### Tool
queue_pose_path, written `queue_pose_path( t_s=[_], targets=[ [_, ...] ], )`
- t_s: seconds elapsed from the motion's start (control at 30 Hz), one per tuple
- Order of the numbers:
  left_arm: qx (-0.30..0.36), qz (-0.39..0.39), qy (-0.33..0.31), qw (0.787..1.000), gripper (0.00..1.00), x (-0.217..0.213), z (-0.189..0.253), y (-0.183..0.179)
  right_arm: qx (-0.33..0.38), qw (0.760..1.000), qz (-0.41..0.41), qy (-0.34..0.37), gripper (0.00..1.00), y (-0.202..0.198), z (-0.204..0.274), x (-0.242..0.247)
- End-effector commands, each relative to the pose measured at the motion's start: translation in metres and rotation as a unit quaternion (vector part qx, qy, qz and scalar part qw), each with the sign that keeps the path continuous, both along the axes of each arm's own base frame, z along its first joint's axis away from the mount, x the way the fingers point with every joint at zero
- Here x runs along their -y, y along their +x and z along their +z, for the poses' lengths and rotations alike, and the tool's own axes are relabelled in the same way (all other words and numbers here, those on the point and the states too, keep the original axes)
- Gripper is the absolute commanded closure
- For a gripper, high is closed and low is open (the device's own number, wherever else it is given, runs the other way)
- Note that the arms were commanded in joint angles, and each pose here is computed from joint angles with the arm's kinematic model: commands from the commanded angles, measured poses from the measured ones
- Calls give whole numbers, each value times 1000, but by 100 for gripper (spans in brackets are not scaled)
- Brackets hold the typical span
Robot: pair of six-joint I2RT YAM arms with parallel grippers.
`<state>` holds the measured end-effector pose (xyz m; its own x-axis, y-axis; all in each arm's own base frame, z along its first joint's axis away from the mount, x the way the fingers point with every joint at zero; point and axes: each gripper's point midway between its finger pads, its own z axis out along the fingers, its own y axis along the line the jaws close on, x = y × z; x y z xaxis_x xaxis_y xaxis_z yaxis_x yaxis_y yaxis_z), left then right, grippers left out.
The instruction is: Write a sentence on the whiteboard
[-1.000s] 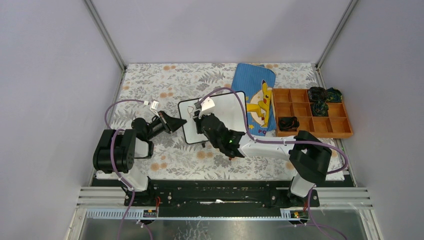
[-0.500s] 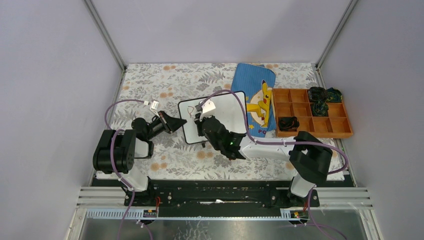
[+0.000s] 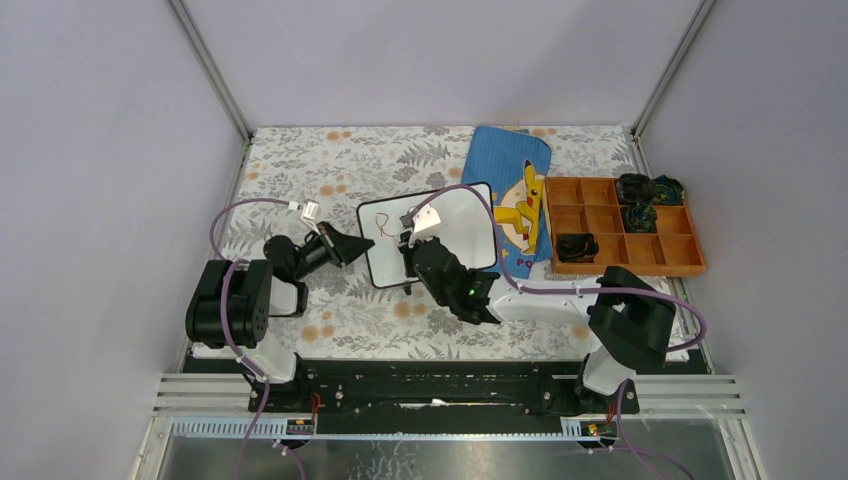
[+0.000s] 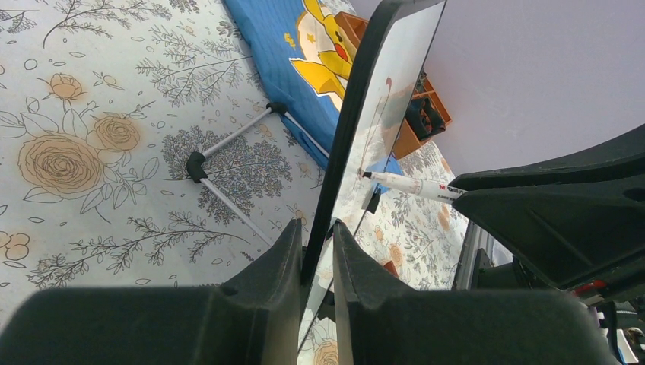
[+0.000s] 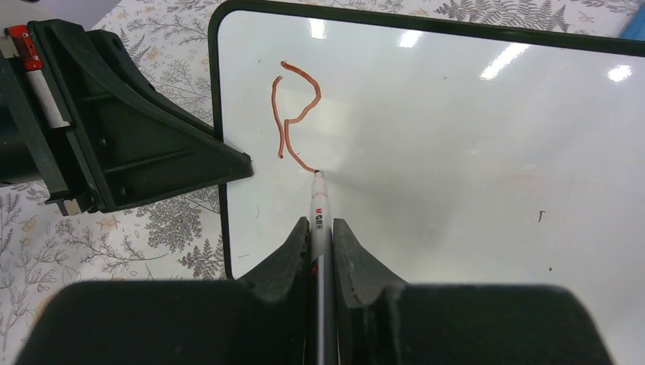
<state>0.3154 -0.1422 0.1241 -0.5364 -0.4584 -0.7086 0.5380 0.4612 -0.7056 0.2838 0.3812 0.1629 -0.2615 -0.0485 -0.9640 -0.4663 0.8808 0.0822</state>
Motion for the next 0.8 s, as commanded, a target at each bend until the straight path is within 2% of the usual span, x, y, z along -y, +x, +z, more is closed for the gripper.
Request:
queue_pose_path(
  t_s=[0.0,0.27,0.77],
  targets=[
    [-2,-3,8,1000,100,3,-3,-1,15,999,-42,-1,100,9,11,20],
    [1,-3,10,1000,100,3,-2,0,34,998,-6,60,100,-3,42,19],
    [0,-4,11,1000,100,4,-3,0,65,993,-12,99,100,9,76,11]
  ],
)
